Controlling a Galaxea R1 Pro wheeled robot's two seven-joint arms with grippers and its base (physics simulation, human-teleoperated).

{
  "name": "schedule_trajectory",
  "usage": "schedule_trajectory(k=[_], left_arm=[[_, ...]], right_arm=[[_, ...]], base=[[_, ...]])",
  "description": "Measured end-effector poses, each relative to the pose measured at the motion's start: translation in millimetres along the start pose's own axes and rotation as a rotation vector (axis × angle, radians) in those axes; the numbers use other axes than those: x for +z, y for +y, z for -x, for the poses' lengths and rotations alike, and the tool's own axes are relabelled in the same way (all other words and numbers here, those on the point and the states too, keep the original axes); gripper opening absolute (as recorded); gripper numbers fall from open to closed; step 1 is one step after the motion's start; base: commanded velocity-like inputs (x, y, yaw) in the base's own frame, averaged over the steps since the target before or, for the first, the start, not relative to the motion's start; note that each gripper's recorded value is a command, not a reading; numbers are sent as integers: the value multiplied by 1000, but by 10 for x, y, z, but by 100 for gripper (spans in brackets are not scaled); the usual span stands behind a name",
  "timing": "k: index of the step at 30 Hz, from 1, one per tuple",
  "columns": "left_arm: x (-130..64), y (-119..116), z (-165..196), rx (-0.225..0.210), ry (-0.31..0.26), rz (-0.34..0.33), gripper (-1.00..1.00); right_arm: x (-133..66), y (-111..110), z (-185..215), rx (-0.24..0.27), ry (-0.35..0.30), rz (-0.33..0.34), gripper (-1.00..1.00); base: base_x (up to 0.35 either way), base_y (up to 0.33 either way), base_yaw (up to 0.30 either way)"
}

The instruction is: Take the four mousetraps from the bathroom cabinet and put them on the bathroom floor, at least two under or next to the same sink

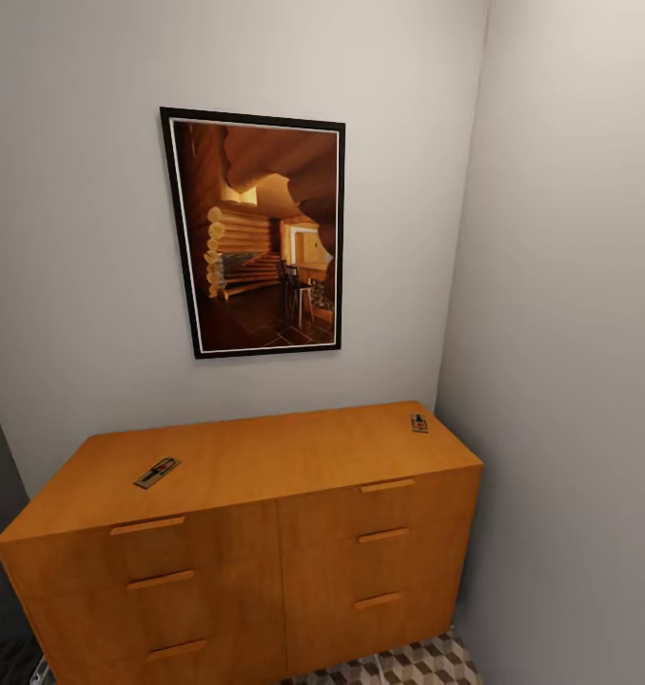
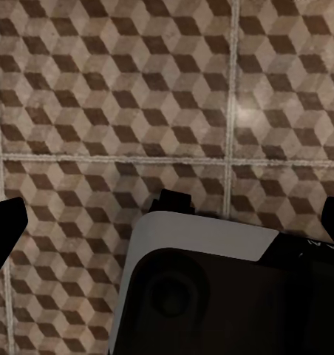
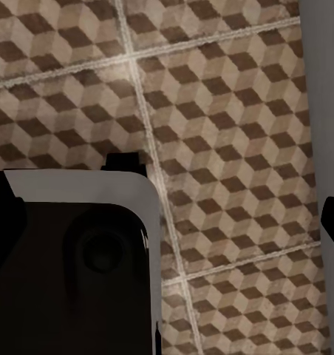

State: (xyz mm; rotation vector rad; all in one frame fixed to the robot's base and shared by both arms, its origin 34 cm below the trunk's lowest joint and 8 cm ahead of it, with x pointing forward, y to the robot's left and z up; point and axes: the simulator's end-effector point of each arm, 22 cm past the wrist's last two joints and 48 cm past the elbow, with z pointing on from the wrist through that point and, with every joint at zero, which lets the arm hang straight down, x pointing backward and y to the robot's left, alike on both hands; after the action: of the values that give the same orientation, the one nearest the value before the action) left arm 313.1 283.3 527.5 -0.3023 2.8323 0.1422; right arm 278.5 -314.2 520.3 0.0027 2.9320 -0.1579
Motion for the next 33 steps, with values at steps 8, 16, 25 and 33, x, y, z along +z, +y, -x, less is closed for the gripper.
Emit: schedule_trajectory(k=[8,16,25,33], left_arm=[[0,0,1,0,0,0,100],[0,4,5,0,-1,1,100],[0,-7,8,9,-2,-2,100],[-121,-265,1153,67,-240,-46,100]], right_arm=[[0,4,0,2,0,-1,100],[-1,7,-5,4,2,-3,100],[-1,19,-10,3,5,-6,100],[-3,-8,240,-8,-43,-3,100]], base=[[0,0,0],[0,0,0],[0,0,0],[0,0,0]])
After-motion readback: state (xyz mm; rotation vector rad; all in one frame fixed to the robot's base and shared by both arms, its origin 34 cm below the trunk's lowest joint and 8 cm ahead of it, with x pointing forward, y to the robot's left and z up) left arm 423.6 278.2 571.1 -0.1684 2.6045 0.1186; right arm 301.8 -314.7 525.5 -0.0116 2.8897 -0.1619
